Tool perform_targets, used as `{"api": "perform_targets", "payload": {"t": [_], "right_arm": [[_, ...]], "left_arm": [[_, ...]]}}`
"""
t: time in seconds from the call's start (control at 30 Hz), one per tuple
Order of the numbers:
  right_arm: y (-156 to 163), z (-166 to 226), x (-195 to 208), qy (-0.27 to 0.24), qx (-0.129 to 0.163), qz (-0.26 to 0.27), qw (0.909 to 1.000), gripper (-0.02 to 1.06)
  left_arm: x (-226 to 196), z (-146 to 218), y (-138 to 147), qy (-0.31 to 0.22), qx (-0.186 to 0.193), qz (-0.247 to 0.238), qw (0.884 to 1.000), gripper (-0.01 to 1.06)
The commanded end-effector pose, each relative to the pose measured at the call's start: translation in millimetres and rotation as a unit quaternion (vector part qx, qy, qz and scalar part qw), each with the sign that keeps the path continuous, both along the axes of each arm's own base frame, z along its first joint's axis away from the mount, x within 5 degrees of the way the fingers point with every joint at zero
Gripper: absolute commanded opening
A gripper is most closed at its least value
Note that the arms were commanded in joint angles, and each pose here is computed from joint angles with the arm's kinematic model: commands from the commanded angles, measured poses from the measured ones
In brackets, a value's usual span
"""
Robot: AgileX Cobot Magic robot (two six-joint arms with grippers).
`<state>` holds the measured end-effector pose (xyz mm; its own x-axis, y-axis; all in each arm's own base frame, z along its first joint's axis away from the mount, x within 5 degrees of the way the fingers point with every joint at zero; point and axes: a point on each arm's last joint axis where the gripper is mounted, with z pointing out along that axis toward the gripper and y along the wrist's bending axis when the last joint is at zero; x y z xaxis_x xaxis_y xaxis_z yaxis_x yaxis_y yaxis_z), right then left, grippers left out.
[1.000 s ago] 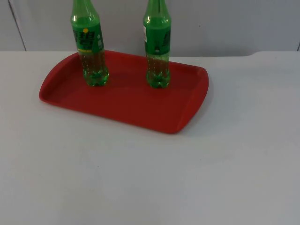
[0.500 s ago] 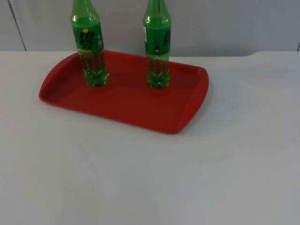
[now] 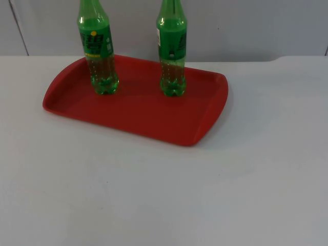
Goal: Place the bottle upright on the tray.
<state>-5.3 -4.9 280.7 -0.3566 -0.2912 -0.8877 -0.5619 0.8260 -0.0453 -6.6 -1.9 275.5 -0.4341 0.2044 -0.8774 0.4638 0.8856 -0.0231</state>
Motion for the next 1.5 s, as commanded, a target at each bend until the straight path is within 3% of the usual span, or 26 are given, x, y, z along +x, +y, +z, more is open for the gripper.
{"api": "perform_targets", "payload": {"t": [0.0, 0.43, 0.97, 1.3, 1.47], "right_arm": [[-0.2, -0.5, -0.2, -0.001, 0.001, -0.01, 1.0, 1.05], [1.0, -0.5, -1.1, -0.001, 0.001, -0.111, 0.9938, 1.05], [2.7, -0.5, -1.9, -0.001, 0.0, -0.238, 0.9712, 1.05], [3.4, -0.5, -2.0, -0.001, 0.001, -0.276, 0.9612, 1.05], [3.4, -0.5, -2.0, -0.001, 0.001, -0.277, 0.961, 1.05]], "left_arm": [[0.1, -0.9, -0.4, -0.003, -0.003, -0.002, 1.0, 1.05], [0.1, -0.9, -0.4, -0.003, -0.003, -0.002, 1.0, 1.05], [0.1, -0.9, -0.4, -0.003, -0.003, -0.002, 1.0, 1.05], [0.1, -0.9, -0.4, -0.003, -0.003, -0.002, 1.0, 1.05], [0.1, -0.9, -0.4, -0.003, -0.003, -0.002, 1.0, 1.05]]}}
